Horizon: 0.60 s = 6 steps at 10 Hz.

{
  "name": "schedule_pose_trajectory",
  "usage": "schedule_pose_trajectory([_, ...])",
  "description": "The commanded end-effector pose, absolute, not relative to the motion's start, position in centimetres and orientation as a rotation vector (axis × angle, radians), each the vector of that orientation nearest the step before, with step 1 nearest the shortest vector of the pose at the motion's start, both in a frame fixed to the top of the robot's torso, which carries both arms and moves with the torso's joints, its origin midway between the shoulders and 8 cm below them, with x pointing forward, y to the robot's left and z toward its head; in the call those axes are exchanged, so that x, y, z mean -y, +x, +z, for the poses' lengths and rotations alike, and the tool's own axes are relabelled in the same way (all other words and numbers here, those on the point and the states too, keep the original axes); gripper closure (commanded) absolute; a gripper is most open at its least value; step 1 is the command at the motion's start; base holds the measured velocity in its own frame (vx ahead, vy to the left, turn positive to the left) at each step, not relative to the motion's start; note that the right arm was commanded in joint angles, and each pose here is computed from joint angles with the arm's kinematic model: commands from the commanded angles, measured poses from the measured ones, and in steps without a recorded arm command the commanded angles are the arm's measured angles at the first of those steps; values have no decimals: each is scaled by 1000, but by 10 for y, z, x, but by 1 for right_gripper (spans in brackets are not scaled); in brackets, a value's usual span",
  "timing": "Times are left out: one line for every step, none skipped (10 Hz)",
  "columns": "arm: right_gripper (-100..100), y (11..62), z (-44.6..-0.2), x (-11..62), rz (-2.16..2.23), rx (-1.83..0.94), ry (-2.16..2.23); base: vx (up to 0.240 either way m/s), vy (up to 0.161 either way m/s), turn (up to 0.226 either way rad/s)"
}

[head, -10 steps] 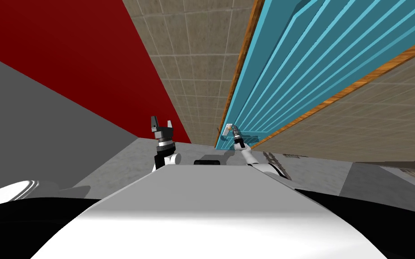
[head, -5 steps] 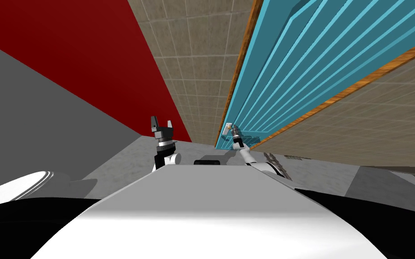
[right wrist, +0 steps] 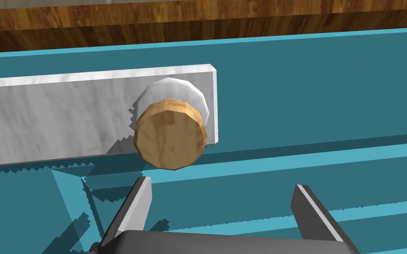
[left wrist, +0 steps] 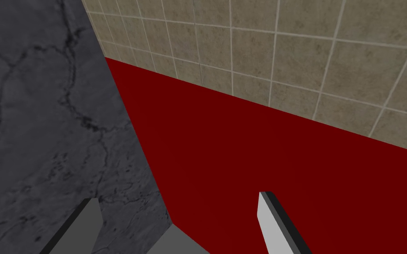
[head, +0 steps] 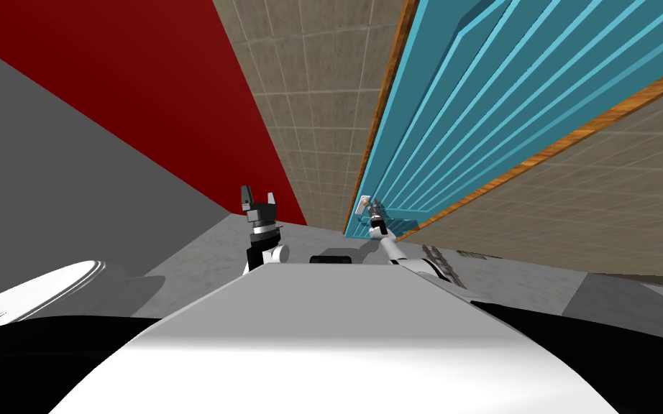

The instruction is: Pull the door open

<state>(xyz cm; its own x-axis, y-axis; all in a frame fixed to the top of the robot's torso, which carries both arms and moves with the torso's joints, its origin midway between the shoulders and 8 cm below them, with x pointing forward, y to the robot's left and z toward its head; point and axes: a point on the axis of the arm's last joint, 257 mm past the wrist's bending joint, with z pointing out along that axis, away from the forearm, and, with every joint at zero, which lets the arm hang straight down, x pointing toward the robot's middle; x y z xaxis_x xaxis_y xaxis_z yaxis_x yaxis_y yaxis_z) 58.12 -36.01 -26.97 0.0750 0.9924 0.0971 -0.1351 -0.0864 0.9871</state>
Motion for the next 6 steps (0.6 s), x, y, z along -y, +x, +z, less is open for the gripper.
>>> schedule_pose_trajectory([-100,582,-270,359,1304,-980,1247,-42,-23,37])
schedule_pose_trajectory([-100,584,-271,358,1350,-933,1300,-53,-24,76])
schedule_pose_trajectory([-100,585,-272,356,1386,-892,1343,-74,-48,103])
schedule_pose_trajectory([-100,585,-272,356,1398,-883,1353,-62,-42,41])
schedule_pose_trajectory([-100,587,-272,354,1441,-834,1403,-68,-38,55])
schedule_pose_trajectory([-100,587,-272,354,1444,-831,1405,-48,-32,39])
